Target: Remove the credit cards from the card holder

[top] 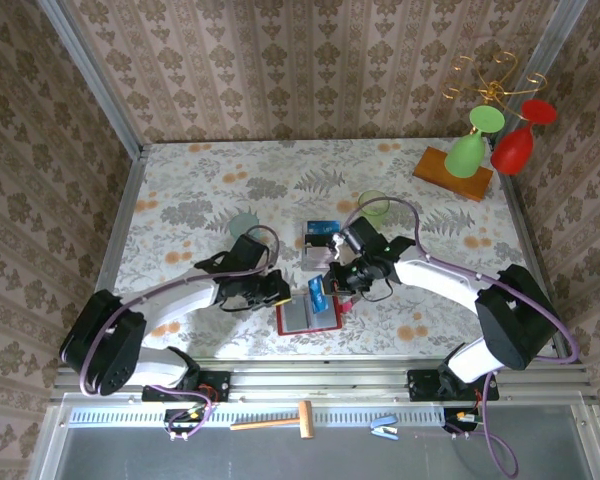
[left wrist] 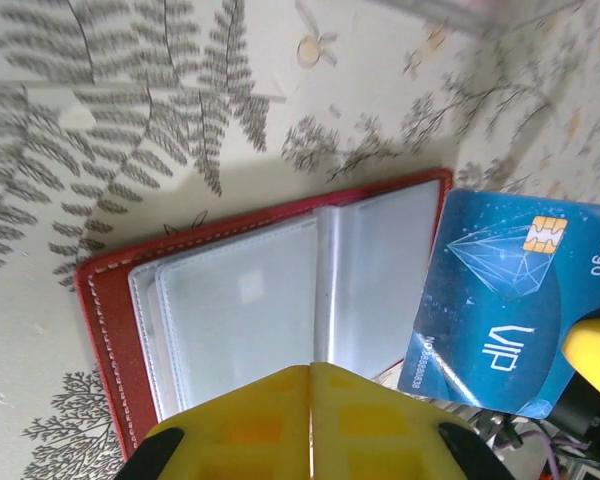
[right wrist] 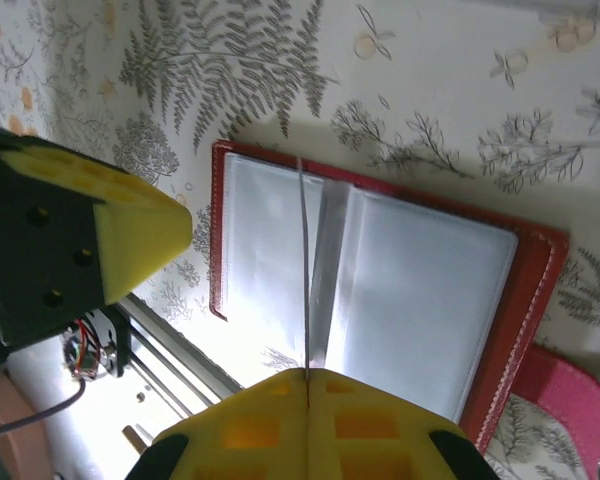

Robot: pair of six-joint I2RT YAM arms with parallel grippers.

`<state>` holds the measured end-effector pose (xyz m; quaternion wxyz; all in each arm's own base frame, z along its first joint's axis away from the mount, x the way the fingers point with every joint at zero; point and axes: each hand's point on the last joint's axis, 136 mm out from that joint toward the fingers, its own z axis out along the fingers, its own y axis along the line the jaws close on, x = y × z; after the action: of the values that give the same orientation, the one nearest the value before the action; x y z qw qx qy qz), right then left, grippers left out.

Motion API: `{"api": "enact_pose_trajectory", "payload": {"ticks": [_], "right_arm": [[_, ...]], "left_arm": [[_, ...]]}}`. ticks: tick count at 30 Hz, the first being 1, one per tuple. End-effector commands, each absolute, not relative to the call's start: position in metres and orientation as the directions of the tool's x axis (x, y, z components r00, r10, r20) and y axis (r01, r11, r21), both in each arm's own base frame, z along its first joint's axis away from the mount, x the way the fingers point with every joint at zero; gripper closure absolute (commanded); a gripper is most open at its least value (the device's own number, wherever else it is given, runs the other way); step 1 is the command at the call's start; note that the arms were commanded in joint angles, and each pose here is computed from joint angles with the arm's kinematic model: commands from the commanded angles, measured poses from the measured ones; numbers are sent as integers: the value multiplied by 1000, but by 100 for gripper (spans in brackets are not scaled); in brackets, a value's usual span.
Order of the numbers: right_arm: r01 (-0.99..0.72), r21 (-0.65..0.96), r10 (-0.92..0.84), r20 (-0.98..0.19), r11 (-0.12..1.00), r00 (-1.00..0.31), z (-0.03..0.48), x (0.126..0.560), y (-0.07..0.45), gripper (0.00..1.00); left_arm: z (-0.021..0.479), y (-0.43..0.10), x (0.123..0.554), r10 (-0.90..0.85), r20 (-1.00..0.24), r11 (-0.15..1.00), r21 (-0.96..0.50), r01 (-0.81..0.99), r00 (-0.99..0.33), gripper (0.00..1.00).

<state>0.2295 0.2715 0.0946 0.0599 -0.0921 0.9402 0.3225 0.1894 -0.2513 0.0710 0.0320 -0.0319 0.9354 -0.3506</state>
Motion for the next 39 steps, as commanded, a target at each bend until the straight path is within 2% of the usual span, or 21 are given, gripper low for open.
{"api": "enact_pose_trajectory", "payload": {"ticks": [1,5,11,16,21,27,31,39], "right_arm": [[-344,484,-264,-228,804,-937,104,230,255,100],[-491,342,-402,-301,801,-865,117,242,241,100],[-753,182,-660,-383,632,-647,140,249,237,100],[-877,-1,-819,-357,480,-448,153,267,228,100],[-930,-104,-907,-282,352,-312,157,286,223,100],[-953,-127,-945,-219,275,-243,159,313,221,100],[-965,-133,-960,-195,228,-200,158,329,223,100],[-978,-135,-975,-178,159,-134,158,361,231,100]], "left_arm": [[80,-242,198,-106,-90,744,-668,-19,-990,89],[82,-229,202,-145,-108,738,-674,-35,-984,88],[86,-217,206,-187,-123,720,-692,-51,-975,88],[86,-207,209,-212,-125,713,-699,-66,-969,88],[90,-200,214,-228,-145,709,-703,-62,-963,87],[93,-185,219,-265,-161,716,-694,-82,-951,86],[100,-183,223,-276,-179,708,-703,-74,-945,76],[107,-182,227,-295,-198,689,-722,-64,-935,67]]}}
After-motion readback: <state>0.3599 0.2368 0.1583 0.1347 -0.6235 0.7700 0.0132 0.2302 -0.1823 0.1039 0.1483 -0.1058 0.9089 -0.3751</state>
